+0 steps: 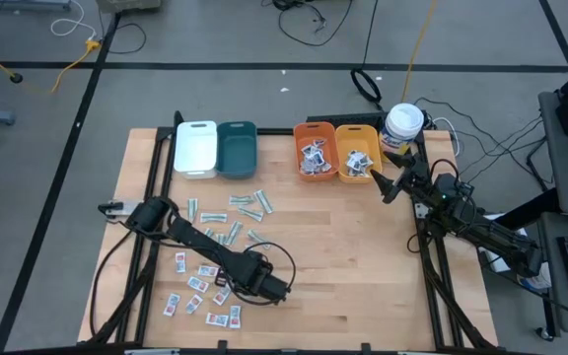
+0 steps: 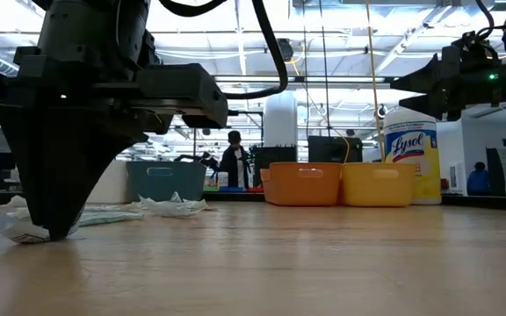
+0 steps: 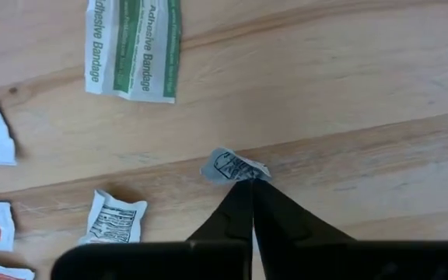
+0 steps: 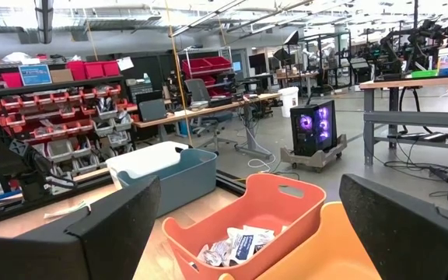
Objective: Pick & Place First Aid Supplies
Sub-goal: Put the ointment pack into the white bin
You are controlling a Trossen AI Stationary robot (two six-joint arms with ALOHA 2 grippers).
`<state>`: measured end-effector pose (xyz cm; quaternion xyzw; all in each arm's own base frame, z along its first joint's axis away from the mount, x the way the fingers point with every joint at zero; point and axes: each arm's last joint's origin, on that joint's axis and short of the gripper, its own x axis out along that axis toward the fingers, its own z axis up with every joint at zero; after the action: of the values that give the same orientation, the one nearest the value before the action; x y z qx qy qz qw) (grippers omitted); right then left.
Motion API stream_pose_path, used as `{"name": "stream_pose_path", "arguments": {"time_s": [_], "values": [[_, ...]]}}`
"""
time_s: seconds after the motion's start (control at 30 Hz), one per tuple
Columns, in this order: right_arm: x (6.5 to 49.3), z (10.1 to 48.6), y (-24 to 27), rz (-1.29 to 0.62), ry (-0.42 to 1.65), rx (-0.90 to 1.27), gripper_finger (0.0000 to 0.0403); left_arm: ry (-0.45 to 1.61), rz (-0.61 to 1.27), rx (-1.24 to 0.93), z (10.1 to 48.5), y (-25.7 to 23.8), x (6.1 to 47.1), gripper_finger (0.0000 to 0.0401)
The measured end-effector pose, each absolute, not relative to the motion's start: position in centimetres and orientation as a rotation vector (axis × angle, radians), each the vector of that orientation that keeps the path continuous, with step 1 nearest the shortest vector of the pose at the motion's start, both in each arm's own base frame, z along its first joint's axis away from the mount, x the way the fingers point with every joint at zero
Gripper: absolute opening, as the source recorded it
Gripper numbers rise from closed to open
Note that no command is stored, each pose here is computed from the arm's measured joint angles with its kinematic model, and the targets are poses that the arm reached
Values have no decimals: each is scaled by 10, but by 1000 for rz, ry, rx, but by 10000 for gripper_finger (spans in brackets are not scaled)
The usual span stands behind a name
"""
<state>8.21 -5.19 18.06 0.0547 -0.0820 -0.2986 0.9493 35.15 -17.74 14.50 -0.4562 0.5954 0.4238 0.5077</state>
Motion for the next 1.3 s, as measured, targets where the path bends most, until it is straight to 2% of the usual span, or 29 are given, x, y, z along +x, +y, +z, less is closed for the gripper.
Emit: {"name": "stream_pose_path", "arguments": {"time_s": [0.2,0.77,1.07,1.3], "values": [[82,181,-52,-608,-167,111,392,1461,947,-1058,157,-174,349,2],[82,181,-52,-608,-167,111,392,1467,695,-904,269,-125,303,1],[82,181,-52,-608,-167,111,392,1474,709,-809,299,-95,278,0],[82,181,-52,-607,-167,111,392,1443,773,-797,317,-36,259,0]]}}
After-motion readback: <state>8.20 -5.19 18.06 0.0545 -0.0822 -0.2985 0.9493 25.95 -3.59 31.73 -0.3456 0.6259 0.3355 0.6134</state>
